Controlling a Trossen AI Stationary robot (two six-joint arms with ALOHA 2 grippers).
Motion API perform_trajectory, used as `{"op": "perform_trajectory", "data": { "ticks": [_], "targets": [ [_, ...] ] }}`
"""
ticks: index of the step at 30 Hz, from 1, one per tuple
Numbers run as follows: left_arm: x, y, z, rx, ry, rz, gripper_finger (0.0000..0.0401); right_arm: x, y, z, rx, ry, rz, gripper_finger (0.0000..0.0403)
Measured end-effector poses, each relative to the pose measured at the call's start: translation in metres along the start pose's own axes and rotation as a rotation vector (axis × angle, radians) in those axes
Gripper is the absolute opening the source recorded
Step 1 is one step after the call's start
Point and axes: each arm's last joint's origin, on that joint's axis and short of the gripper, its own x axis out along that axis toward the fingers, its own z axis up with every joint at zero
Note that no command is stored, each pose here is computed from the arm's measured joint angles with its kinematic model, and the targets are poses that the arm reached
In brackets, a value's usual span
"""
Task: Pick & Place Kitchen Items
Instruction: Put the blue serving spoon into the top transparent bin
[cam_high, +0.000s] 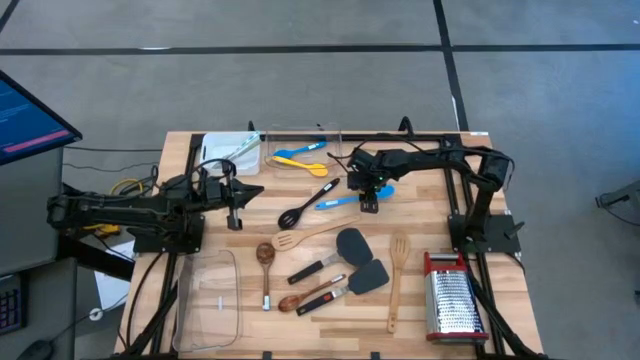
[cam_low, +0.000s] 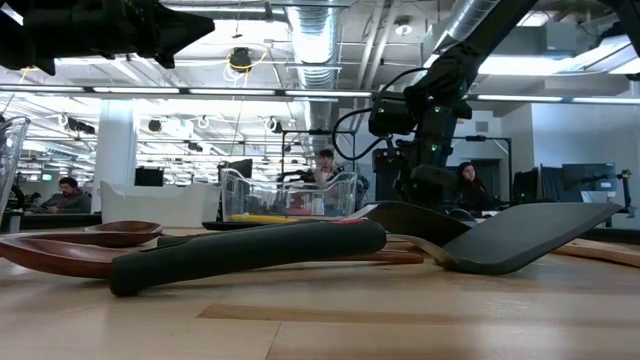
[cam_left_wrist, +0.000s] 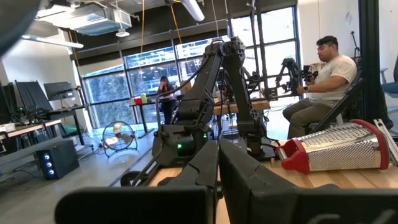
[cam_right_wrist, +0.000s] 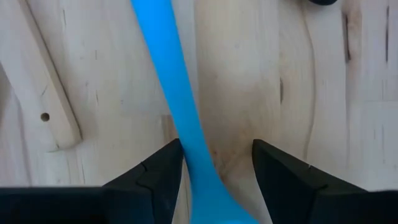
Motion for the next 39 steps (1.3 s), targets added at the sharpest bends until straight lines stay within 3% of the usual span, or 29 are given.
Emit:
{"op": "perform_trajectory", "data": {
  "ticks": [8, 20, 39],
  "targets": [
    [0.0, 0.0, 0.0, 0.0, 0.0, 0.0, 0.0004, 0.001, 0.0, 0.001, -0.001, -0.011, -0.004, 0.0156],
    [0.0, 0.0, 0.0, 0.0, 0.0, 0.0, 0.0004, 0.002, 0.0, 0.002, -0.005, -0.017, -0.008, 0.0038],
    [0.0, 0.0, 0.0, 0.0, 0.0, 0.0, 0.0004, 0.002, 0.012, 0.001, -0.02, 0.036, 0.004, 0.0036]
  ]
}}
